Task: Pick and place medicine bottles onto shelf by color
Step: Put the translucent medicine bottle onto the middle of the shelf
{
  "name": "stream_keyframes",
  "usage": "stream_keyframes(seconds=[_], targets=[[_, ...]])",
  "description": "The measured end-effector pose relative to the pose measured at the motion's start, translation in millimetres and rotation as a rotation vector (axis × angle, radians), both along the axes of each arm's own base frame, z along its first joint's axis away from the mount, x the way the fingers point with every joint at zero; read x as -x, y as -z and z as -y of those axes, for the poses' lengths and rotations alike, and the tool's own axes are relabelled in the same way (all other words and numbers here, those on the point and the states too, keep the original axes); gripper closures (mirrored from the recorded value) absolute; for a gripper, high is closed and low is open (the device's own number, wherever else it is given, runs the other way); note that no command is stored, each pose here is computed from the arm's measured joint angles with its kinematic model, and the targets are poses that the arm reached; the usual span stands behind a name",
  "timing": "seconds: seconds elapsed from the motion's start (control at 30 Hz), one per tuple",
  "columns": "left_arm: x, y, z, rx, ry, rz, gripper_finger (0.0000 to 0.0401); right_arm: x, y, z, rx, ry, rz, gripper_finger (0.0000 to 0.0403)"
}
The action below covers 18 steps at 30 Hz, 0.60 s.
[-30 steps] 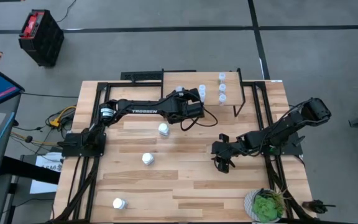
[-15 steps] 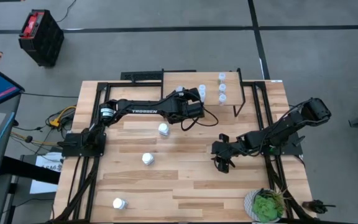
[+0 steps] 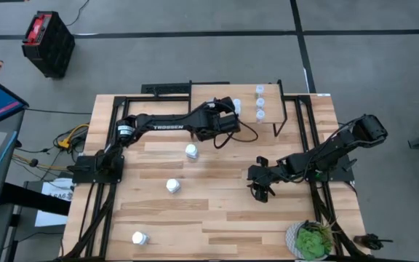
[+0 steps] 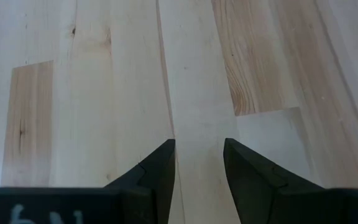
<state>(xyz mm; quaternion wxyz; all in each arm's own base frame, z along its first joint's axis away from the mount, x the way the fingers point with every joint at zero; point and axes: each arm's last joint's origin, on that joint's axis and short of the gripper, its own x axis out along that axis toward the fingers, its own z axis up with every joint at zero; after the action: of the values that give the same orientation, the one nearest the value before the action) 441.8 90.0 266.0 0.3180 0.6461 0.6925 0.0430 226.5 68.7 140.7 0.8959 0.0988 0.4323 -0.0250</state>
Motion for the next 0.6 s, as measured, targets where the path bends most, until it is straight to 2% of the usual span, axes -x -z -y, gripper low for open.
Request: stream_keyframes(seconds=[0.43, 0.53, 0.6], targets=[[-1.2, -36.5, -7.2, -0.017, -0.017, 0.100, 0.0206, 0.2, 0.1, 0.0, 0.000, 0.000, -0.002, 0.0244], [-0.2, -51.7, -11.5, -0.047, -0.043, 0.155, 0.0206, 0.2, 0.1, 0.0, 0.000, 0.000, -0.002, 0.0244], [2.4, -66.9, -15.9, -0.063, -0.082, 0.244, 0.0206, 0.2, 0.1, 0.0, 0.001, 0.000, -0.002, 0.0244]])
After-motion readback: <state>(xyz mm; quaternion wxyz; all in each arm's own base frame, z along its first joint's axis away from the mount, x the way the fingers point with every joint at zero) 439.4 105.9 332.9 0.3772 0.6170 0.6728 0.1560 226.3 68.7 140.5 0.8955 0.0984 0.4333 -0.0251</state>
